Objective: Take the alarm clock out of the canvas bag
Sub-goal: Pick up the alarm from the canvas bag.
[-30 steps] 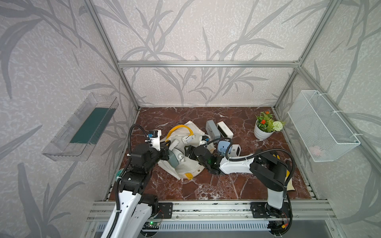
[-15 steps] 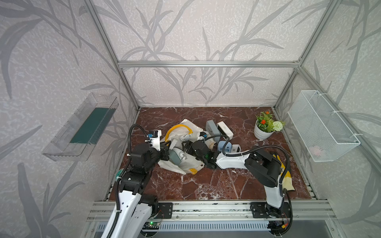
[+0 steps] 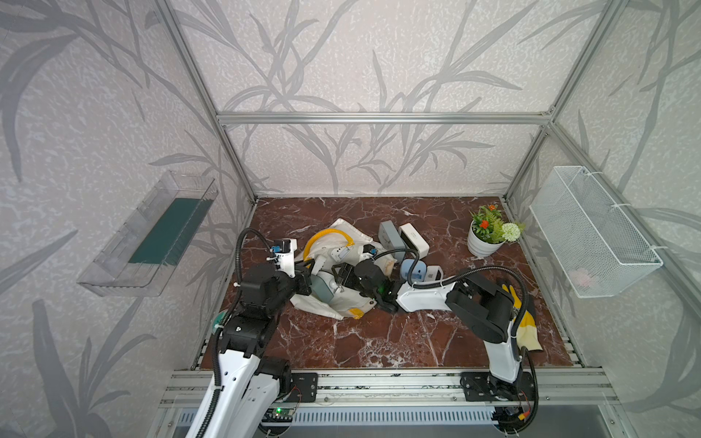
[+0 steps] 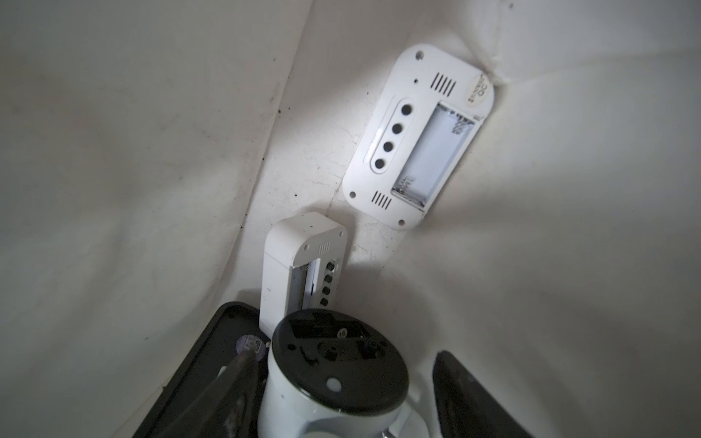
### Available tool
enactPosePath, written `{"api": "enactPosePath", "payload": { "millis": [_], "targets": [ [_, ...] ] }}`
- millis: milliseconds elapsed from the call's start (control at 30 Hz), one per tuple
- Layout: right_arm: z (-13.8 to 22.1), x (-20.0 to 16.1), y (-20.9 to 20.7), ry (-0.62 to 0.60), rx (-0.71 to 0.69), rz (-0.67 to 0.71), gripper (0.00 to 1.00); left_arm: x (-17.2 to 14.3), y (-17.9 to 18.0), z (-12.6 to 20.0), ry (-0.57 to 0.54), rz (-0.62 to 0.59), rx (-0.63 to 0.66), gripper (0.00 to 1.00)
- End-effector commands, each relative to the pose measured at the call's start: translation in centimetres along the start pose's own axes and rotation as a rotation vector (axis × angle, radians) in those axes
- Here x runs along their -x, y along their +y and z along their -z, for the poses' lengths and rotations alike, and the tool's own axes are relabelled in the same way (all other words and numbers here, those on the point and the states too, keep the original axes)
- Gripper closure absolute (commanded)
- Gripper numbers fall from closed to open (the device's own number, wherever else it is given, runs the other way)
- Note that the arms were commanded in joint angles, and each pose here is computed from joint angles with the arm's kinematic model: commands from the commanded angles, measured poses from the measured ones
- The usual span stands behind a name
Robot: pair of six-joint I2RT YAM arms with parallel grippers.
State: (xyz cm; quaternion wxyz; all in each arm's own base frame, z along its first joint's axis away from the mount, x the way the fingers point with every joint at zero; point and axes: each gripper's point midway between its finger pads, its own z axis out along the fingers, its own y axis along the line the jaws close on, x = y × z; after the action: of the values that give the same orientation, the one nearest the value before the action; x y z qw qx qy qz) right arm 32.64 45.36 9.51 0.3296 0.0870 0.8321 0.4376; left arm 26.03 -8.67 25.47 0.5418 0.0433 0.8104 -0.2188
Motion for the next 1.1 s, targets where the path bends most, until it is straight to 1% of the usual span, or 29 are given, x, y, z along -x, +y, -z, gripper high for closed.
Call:
{"api": "enactPosePath", "payload": {
  "millis": [0, 200, 300, 467, 567, 667, 733, 833, 967, 1067],
  "targets": [
    [0.3, -0.6, -0.1, 0.009, 0.025, 0.034, 0.27, 2.2, -1.3, 0.3, -0.084, -0.014, -0.059, 1.00],
    [0.5, -1.2, -0.6, 0.043, 0.005, 0.053, 0.28, 2.6, -1.2, 0.5, -0.095, -0.012, -0.047, 1.00],
    [1.0, -1.3, -0.4, 0.049, 0.025, 0.082, 0.35, 2.6, -1.1, 0.5, -0.089, -0.009, -0.043, 1.00],
    [2.1, -2.1, -0.6, 0.094, 0.036, 0.230, 0.42, 2.6, -1.2, 0.4, -0.086, 0.001, -0.045, 1.00],
    [2.6, -2.3, -0.6, 0.107, 0.050, 0.312, 0.42, 2.6, -1.2, 0.5, -0.086, 0.005, -0.047, 1.00],
    [2.9, -2.3, -0.4, 0.110, 0.063, 0.347, 0.37, 2.6, -1.1, 0.5, -0.084, 0.005, -0.041, 1.00],
    [3.0, -2.3, 0.0, 0.110, 0.086, 0.367, 0.36, 2.6, -1.2, 0.6, -0.083, 0.002, -0.041, 1.00],
    [3.2, -2.4, 0.5, 0.111, 0.111, 0.401, 0.37, 2.5, -1.1, 0.6, -0.080, 0.000, -0.038, 1.00],
    [3.7, -2.3, 0.9, 0.120, 0.124, 0.456, 0.40, 2.5, -1.1, 0.6, -0.076, 0.001, -0.036, 1.00],
    [4.2, -2.4, 0.9, 0.131, 0.125, 0.526, 0.41, 2.4, -1.0, 0.6, -0.074, 0.002, -0.035, 1.00]
  ]
}}
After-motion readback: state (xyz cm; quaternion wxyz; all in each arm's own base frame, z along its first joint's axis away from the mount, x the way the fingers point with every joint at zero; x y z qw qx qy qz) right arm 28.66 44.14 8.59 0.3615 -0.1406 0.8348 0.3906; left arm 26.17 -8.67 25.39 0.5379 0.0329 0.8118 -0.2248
